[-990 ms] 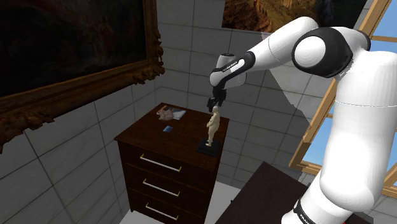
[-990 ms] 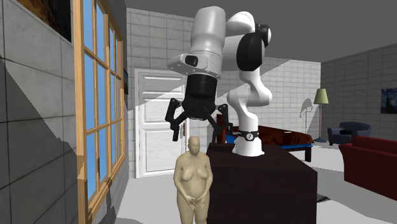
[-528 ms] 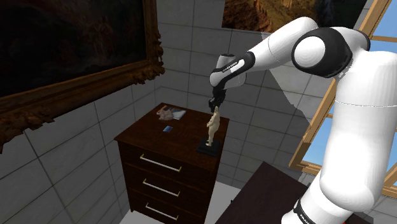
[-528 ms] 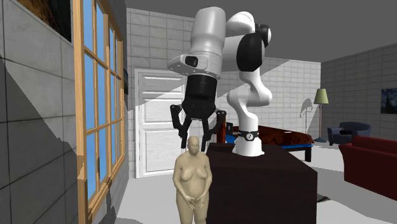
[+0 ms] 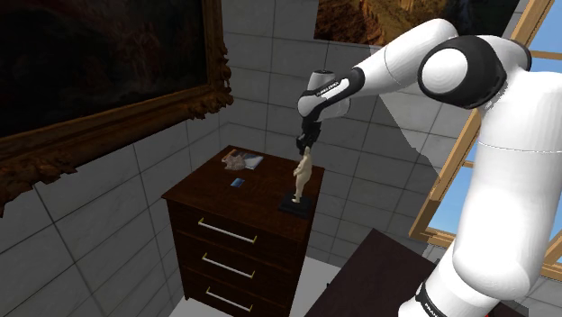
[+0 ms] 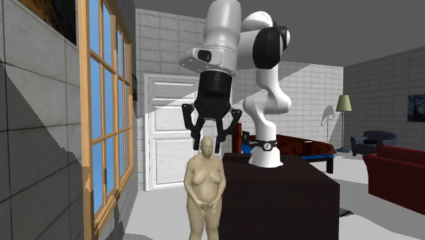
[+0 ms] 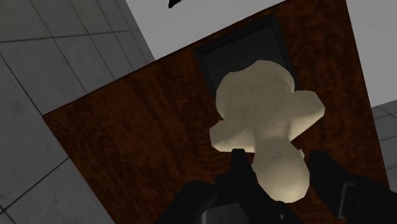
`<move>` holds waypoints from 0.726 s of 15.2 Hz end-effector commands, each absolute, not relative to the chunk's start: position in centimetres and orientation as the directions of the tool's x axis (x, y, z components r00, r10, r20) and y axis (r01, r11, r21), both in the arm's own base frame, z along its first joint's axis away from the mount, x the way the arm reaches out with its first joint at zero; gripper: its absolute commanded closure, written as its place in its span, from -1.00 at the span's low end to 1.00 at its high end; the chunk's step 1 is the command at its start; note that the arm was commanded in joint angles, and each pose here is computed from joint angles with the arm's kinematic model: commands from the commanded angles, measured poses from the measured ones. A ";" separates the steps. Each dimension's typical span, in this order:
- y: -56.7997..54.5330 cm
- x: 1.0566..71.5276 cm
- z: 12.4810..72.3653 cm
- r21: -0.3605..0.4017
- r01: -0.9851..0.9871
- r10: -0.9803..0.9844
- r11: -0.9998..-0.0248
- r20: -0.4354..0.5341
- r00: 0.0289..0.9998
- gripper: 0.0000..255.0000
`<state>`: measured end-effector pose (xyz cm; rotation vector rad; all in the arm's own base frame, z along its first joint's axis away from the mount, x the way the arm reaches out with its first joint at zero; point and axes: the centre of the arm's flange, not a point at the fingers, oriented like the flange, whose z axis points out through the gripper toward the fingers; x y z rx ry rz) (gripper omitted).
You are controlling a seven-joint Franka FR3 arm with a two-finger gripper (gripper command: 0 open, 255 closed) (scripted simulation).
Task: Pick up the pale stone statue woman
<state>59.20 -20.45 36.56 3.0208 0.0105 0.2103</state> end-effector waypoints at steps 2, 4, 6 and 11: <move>-20.4 59.3 38.2 0.114 -0.001 0.015 -0.993 0.140 0.990 1.00; -20.4 59.3 39.2 0.114 -0.001 0.015 -0.993 0.140 0.990 1.00; -20.4 59.3 40.3 0.114 -0.001 0.015 -0.993 0.140 0.990 1.00; -20.4 59.3 42.5 0.114 -0.001 0.015 -0.993 0.140 0.990 1.00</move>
